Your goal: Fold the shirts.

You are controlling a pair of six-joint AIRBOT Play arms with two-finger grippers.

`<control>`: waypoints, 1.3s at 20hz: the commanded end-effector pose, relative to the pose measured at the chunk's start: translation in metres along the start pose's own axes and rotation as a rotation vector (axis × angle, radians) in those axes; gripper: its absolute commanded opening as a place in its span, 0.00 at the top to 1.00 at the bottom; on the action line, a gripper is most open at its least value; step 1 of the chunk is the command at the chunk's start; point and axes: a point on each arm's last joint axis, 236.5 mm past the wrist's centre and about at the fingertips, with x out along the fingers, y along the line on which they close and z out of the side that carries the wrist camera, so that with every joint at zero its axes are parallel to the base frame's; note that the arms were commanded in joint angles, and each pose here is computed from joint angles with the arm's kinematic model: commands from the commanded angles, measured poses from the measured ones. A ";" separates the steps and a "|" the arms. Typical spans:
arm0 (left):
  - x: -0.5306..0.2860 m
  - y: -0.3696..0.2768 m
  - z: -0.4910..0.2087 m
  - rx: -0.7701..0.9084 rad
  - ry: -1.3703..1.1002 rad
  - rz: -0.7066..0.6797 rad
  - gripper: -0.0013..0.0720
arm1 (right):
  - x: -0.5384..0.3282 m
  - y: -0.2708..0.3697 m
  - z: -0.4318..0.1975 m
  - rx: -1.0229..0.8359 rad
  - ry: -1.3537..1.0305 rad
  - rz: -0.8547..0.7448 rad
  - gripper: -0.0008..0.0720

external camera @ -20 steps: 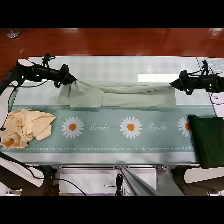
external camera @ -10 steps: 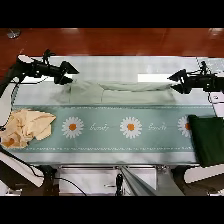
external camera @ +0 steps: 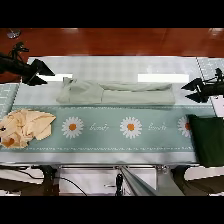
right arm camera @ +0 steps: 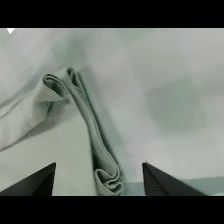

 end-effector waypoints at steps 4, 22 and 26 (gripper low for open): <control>0.005 -0.069 -0.079 0.165 -0.189 -0.056 0.02 | 0.049 0.015 -0.016 -0.002 0.055 0.085 0.13; 0.121 -0.204 -0.141 0.566 -0.102 -0.142 0.95 | -0.144 0.143 -0.144 -0.575 -0.197 -0.051 0.96; 0.182 -0.264 -0.168 0.631 0.044 -0.189 0.95 | -0.177 0.148 -0.205 -0.564 -0.276 -0.046 0.96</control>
